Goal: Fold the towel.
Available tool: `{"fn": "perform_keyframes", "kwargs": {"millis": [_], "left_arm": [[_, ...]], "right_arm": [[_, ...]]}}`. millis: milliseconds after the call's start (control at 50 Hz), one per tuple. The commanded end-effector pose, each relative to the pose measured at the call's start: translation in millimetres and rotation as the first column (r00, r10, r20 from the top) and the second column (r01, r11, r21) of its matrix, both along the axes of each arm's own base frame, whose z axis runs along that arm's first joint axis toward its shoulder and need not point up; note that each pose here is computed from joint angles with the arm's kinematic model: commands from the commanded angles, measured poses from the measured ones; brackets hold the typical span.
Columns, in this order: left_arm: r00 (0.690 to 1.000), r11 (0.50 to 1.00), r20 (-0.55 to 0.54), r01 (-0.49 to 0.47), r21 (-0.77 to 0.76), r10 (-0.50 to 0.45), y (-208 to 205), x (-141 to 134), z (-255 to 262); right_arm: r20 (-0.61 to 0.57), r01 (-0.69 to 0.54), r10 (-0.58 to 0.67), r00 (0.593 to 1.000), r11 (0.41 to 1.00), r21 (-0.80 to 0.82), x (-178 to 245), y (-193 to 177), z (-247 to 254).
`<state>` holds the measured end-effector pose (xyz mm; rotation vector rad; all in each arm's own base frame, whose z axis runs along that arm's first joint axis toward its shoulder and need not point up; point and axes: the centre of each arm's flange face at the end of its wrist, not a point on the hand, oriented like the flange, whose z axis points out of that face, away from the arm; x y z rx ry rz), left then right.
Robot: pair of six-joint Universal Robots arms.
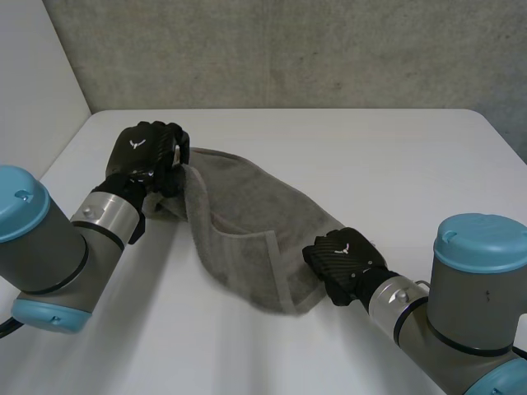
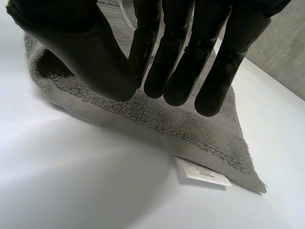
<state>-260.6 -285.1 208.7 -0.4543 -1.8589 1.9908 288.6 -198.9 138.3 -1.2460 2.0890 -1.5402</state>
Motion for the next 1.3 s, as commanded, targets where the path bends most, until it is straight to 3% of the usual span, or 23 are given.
{"fn": "perform_keyframes", "kwargs": {"millis": [20,800,820,880,1140,1300], "left_arm": [[1.0,1.0,0.0,-0.002,0.001,0.002,0,0,0],[1.0,1.0,-0.007,-0.007,0.0,0.007,-1,2,2],[0.999,0.997,0.026,0.031,0.067,-0.033,-16,-31,0],[0.999,0.997,0.027,0.031,0.066,-0.033,-16,-31,0],[0.999,0.999,0.014,0.03,0.037,-0.031,-15,-29,13],[0.999,0.999,0.011,0.035,0.023,-0.035,-10,-28,21]], "right_arm": [[0.006,-0.01,0.01,1.0,1.0,0.006,1,1,-1],[-0.006,-0.055,0.056,0.998,0.998,0.025,10,14,-8],[-0.062,-0.013,0.018,0.998,0.997,0.082,33,42,1],[-0.093,-0.004,0.018,0.996,0.988,0.155,29,45,2],[-0.062,0.024,-0.016,0.998,0.991,0.129,29,30,9],[0.044,0.01,-0.01,0.999,1.0,0.011,53,6,49]]}}
